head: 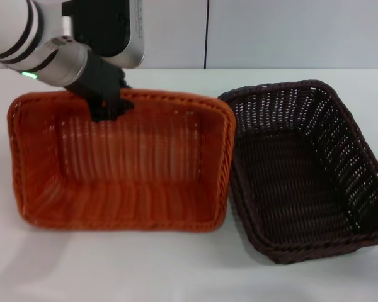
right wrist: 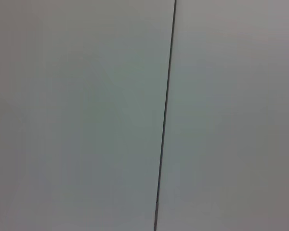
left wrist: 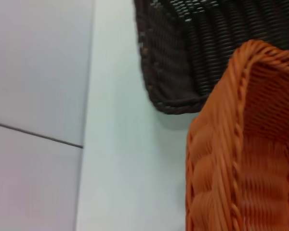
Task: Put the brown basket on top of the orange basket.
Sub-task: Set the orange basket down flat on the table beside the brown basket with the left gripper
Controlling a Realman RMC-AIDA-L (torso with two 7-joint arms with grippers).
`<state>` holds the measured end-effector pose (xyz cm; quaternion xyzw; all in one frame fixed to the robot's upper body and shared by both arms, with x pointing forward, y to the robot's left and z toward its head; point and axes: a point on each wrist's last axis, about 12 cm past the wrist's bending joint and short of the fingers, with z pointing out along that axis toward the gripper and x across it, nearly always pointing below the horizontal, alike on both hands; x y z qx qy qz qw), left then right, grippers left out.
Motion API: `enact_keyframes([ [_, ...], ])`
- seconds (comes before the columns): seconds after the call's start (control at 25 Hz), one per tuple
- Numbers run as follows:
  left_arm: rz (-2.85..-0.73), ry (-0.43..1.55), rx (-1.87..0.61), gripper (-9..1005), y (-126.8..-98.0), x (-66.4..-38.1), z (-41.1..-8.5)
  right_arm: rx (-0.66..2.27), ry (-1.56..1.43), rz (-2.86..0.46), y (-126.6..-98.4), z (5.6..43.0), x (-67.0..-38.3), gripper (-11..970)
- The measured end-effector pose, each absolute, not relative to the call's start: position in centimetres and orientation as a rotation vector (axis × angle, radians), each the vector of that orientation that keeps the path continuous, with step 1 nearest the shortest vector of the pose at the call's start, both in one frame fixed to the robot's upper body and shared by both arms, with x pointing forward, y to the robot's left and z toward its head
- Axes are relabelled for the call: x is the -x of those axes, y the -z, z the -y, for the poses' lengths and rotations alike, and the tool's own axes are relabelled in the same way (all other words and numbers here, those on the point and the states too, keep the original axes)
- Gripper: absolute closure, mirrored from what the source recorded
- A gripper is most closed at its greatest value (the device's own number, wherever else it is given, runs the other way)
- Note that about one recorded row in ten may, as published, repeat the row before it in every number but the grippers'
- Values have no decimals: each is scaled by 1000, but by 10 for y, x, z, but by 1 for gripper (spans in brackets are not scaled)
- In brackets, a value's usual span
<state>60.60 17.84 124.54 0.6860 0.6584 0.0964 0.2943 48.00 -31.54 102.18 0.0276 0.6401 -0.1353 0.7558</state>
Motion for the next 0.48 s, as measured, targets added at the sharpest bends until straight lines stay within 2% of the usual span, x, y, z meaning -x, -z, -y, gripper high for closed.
enact_keyframes([
  [0.28,-1762,-288,-1826,813,-1238,-622,-172,-55,290,-1403,-1021,314,-481,294],
  [0.48,-1751,-317,-1819,624,-1235,-628,-167,-55,292,-1407,-1021,315,-480,293],
])
